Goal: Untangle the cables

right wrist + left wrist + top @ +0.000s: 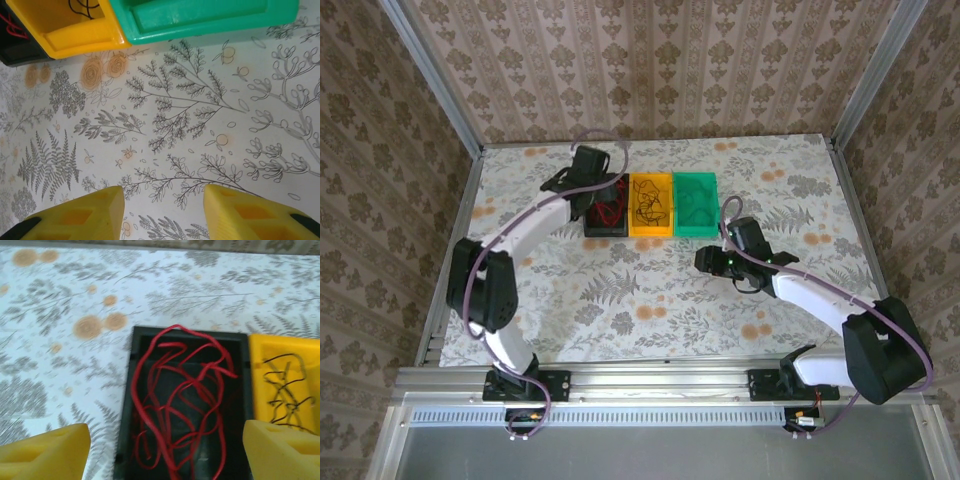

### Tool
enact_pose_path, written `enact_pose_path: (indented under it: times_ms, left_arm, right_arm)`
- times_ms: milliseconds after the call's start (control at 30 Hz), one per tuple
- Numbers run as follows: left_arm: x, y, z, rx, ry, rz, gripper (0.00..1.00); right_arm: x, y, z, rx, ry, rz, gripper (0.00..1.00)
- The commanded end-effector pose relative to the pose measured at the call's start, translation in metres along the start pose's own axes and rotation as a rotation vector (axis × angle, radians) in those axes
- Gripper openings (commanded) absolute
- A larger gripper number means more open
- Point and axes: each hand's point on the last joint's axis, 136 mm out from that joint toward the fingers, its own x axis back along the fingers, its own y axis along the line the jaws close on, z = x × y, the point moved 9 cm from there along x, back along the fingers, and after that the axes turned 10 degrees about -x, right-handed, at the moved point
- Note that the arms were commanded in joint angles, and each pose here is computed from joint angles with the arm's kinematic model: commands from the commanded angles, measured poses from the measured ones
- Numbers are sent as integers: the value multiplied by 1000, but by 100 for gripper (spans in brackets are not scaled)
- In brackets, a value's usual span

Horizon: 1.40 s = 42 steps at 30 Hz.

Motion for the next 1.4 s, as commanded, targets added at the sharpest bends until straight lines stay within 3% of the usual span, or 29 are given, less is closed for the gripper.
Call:
enact_pose_path:
  times_ms: [0,100,267,367,433,467,600,667,733,833,967,1000,1033,1100,1167,1200,1267,1367]
  left_arm:
    - [16,27,11,82,-90,-124,86]
    - [33,60,32,97,-146,-263,99]
    - [65,106,69,0,-152,-524,100]
    - [82,130,87,-25,-151,-704,100]
    - [87,145,100,-16,-150,-759,100]
    - [87,150,104,-12,-146,-768,100]
    - [66,155,122,-55,-155,-722,100]
    - [52,155,128,-52,-129,-693,100]
    - [33,155,135,-43,-120,-642,100]
    - [14,150,140,-40,-155,-575,100]
    - [7,146,132,-55,-268,-491,100]
    - [3,145,129,-93,-278,-457,100]
    - [-1,144,126,-117,-274,-430,100]
    - [-8,141,124,-166,-292,-371,100]
    - [-17,146,134,-161,-368,-316,100]
    - [-17,156,143,-82,-346,-257,100]
    - [-16,155,151,-108,-432,-251,100]
    - [-20,152,147,-129,-404,-204,100]
  right_arm:
    - [13,-6,-10,-9,-86,51,47]
    - [28,-19,-21,-19,-198,128,50]
    - [73,-43,-47,-23,-528,375,57]
    - [95,-52,-59,28,-733,476,67]
    - [93,-60,-62,101,-865,530,99]
    - [89,-65,-63,118,-905,557,100]
    - [60,-82,-74,148,-854,650,100]
    - [43,-86,-76,193,-897,597,100]
    - [28,-80,-82,307,-867,595,100]
    - [11,-91,-78,382,-857,476,100]
    - [8,-116,-82,317,-805,316,100]
    - [10,-115,-89,295,-828,312,100]
    - [10,-119,-91,260,-735,341,100]
    - [9,-119,-89,283,-788,314,100]
    - [8,-119,-89,273,-750,330,100]
    - [8,-118,-89,280,-770,323,100]
    - [8,-118,-89,277,-758,333,100]
    - [6,-114,-90,302,-745,336,100]
